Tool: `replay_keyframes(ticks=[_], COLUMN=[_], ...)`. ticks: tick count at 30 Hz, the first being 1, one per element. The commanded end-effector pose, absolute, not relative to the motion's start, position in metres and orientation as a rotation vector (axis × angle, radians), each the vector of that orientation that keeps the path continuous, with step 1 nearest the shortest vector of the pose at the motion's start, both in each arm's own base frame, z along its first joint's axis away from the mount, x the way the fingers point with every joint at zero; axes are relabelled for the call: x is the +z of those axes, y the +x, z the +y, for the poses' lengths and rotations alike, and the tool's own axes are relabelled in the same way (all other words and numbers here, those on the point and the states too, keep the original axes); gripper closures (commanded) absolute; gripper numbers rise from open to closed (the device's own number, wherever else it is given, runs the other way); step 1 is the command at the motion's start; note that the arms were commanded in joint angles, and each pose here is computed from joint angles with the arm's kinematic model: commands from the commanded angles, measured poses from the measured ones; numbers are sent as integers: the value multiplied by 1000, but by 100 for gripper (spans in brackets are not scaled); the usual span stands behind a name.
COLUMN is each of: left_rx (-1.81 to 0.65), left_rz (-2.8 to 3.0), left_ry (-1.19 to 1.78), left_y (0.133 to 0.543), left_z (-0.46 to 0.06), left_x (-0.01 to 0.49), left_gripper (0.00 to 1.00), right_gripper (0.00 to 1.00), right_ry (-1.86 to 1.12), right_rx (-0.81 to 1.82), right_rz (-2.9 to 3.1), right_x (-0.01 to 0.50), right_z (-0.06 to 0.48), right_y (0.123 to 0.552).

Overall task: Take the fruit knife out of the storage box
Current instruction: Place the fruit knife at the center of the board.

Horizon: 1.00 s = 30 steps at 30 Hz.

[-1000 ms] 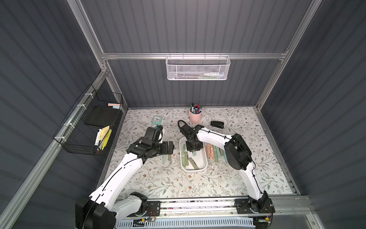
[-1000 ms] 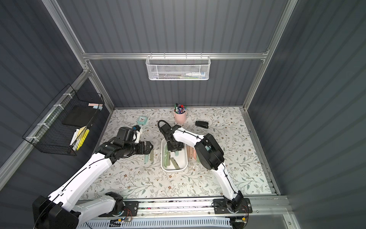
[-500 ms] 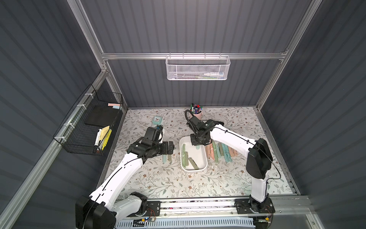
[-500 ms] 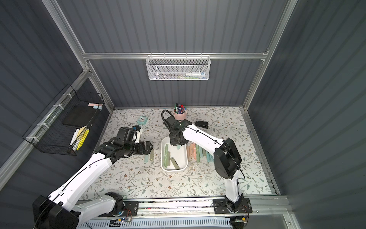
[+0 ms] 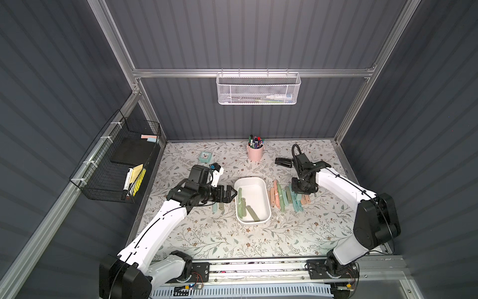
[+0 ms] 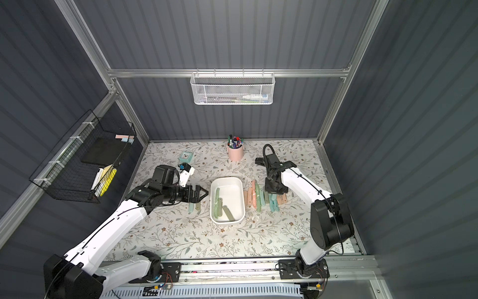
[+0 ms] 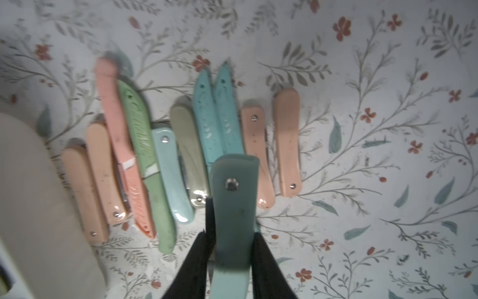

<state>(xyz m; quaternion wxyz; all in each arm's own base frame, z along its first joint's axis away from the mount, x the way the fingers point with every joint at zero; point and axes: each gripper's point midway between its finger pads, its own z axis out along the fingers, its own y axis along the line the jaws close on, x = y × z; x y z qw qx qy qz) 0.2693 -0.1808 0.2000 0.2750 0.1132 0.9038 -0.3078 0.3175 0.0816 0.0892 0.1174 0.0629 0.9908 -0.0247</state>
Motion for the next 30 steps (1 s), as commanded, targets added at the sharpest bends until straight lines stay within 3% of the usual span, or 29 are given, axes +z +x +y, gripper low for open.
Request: replay_keyframes(ticks=[1, 7, 22, 30], left_rx=[-1043, -1105, -1069, -1061], left_rz=[2341, 2281, 2302, 2306], left_ry=[433, 473, 449, 446], left_y=[256, 250, 253, 253], left_z=[-204, -210, -207, -206], left_x=[214, 225, 220, 220], left_gripper=[1, 1, 1, 1], right_gripper=[72, 73, 72, 66], right_ry=[182, 254, 242, 214], right_rx=[-93, -99, -224, -240], right_rz=[2918, 2981, 3012, 3036], right_x=[78, 50, 39, 32], right_z=[59, 29, 8, 8], right_y=[316, 316, 336, 340])
